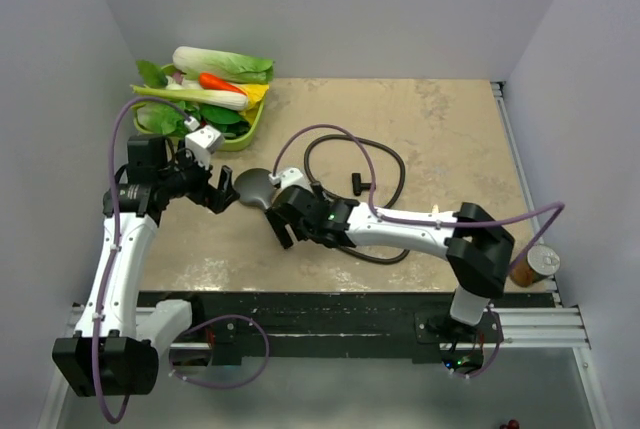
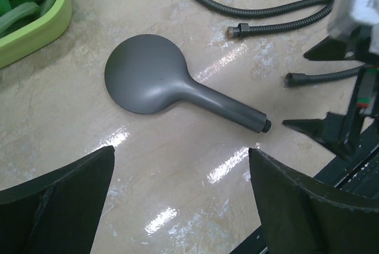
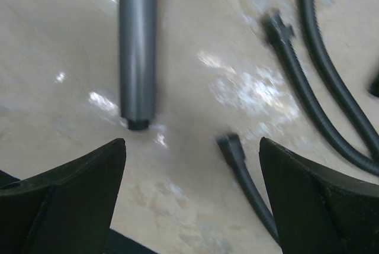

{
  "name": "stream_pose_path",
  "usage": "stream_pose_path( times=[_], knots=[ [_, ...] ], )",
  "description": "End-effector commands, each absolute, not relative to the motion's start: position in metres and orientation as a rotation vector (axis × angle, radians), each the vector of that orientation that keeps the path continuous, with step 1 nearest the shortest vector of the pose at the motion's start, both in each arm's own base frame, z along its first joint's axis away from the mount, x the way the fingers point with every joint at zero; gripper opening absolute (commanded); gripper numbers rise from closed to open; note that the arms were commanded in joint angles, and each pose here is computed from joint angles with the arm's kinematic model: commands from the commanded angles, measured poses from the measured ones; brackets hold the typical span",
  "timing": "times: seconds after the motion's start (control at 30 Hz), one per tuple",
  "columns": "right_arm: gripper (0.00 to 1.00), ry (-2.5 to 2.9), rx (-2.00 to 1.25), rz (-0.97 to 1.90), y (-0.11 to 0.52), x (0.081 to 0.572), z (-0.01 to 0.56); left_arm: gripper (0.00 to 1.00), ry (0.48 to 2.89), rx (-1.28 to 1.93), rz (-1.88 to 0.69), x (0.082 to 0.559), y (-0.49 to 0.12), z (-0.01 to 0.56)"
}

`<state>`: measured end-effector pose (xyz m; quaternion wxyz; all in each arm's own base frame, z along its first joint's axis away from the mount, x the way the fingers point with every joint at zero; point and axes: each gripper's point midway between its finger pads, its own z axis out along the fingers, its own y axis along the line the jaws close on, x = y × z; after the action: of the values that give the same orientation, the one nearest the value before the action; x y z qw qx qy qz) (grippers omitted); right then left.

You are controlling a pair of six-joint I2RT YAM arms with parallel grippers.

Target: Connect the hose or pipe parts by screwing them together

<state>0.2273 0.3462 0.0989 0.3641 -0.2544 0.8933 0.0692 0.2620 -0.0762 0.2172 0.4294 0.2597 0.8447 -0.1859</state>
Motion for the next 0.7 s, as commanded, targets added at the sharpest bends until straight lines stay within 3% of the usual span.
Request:
stream_pose_path(
  times=[0.0, 0.33, 0.43, 0.67],
  knots=[
    [0.95, 2.199, -0.693, 0.332, 0.413, 0.242, 0.111, 0.99, 2.091, 0.582, -0.448, 0.277, -0.072, 0.219],
    [0.92, 2.222, -0.712, 0.269, 0.435, 0.254, 0.04, 0.99, 2.144, 0.451, -0.462, 0.285, -0.052, 0.217],
    [0.85, 2.23, -0.702, 0.28, 0.436, 0.252, 0.033, 0.99, 2.15, 0.417, -0.485, 0.285, -0.044, 0.218],
    [0.49, 2.252, -0.662, 0.303, 0.428, 0.247, 0.025, 0.99, 2.182, 0.376, -0.599, 0.28, -0.047, 0.217]
  ],
)
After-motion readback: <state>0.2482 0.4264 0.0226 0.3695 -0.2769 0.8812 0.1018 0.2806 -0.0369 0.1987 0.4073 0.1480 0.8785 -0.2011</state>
